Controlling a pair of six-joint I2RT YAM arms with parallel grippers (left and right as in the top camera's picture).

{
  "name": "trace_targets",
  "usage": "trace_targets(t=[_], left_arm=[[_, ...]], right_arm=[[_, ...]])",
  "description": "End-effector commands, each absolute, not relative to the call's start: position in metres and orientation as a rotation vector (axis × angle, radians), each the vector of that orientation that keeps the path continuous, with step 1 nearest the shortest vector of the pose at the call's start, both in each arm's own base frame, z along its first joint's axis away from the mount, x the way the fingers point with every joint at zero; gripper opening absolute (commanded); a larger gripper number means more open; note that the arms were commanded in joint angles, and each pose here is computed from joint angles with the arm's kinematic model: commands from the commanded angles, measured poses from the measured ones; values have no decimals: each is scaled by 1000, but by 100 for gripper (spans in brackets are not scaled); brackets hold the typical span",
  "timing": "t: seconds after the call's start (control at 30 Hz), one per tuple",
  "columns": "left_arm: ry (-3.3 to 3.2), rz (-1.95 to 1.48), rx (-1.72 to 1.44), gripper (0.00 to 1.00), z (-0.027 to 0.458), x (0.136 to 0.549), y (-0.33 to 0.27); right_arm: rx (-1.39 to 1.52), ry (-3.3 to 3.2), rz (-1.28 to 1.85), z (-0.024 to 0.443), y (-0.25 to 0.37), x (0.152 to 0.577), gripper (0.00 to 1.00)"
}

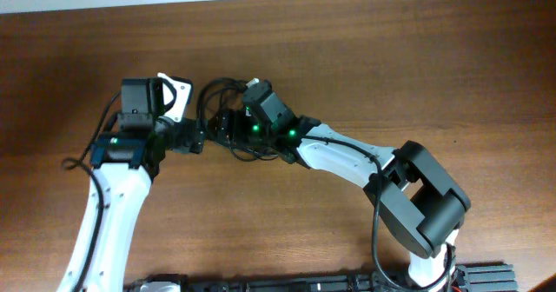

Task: Untangle cables
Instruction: 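Reach the right gripper to the cable pile and grasp a strand, then drag the grasped black cables rightward across the table with the right gripper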

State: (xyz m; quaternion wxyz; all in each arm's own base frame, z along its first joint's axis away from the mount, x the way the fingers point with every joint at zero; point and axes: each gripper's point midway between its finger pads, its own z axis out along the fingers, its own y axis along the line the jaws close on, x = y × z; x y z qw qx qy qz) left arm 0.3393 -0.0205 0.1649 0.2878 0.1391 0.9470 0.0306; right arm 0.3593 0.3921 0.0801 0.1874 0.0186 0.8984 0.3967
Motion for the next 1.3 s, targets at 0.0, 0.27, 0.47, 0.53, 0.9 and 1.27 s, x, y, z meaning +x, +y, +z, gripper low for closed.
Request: trace_targets(t=[0.0, 0.27, 0.47, 0.53, 0.9, 1.27], left_arm=[[2445, 61, 379, 99, 190, 336, -23], [2448, 61, 379, 99, 190, 335, -23], [2448, 61, 379, 99, 190, 335, -23], [2448, 61, 379, 99, 190, 335, -23], [2448, 61, 379, 99, 190, 335, -23], [2448, 61, 379, 99, 190, 335, -23]], right_arm=[[62, 2519, 1109, 71, 396, 364, 88], [138, 2543, 1128, 55, 398, 366, 63], [137, 2539, 1131, 55, 399, 367, 17], [131, 2528, 1147, 58, 400, 368, 4], [102, 2350, 1309, 145, 336, 418, 4], [220, 1896, 937, 357, 154, 402, 4]])
